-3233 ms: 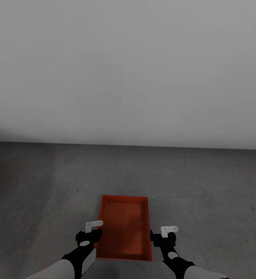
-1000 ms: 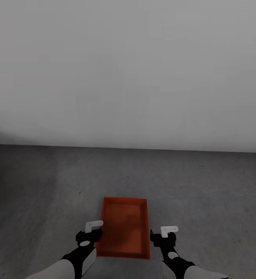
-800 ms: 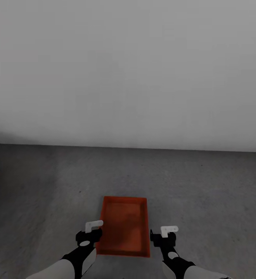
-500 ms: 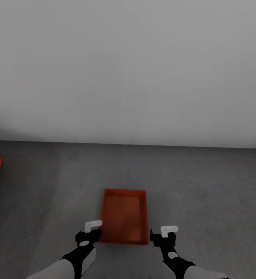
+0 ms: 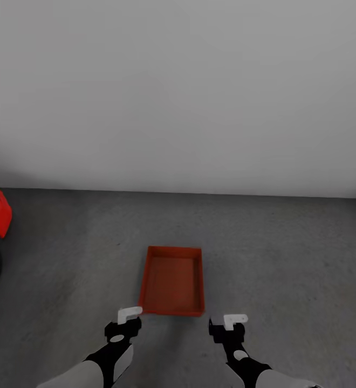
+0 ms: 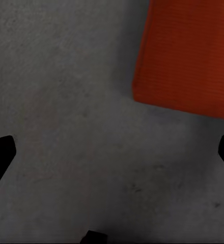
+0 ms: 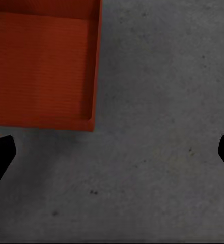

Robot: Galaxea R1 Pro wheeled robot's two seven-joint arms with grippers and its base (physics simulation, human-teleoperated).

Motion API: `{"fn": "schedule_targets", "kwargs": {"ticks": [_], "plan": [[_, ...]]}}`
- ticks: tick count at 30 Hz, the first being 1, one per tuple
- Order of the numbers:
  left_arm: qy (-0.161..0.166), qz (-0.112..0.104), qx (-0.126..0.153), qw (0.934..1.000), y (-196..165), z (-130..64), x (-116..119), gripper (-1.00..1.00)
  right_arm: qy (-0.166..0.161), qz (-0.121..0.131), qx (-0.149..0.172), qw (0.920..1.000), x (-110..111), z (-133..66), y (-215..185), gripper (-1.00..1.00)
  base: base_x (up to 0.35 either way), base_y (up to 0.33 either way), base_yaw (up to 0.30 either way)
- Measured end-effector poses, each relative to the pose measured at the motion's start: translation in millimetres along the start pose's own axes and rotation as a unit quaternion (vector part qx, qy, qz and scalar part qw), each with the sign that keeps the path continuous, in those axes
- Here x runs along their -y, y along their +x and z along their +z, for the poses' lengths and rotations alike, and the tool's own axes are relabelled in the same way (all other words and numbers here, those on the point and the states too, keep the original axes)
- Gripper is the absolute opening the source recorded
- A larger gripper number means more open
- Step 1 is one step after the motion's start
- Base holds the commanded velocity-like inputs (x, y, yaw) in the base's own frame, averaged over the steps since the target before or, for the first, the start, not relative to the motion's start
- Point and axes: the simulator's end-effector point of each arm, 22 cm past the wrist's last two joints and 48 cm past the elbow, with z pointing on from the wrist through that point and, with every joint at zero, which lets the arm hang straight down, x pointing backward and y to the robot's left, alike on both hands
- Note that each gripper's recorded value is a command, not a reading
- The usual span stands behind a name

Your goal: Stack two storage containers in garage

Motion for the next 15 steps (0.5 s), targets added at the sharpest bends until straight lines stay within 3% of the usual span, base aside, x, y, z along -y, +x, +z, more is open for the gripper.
{"fn": "schedule_targets", "kwargs": {"ticks": [15], "plan": [[0.001, 0.0, 0.001, 1.0, -0.6, -0.1, 0.3, 1.0, 0.0, 0.0, 0.0, 1.0, 0.1, -0.2, 0.3, 1.0, -0.326, 0.058, 0.0]]}}
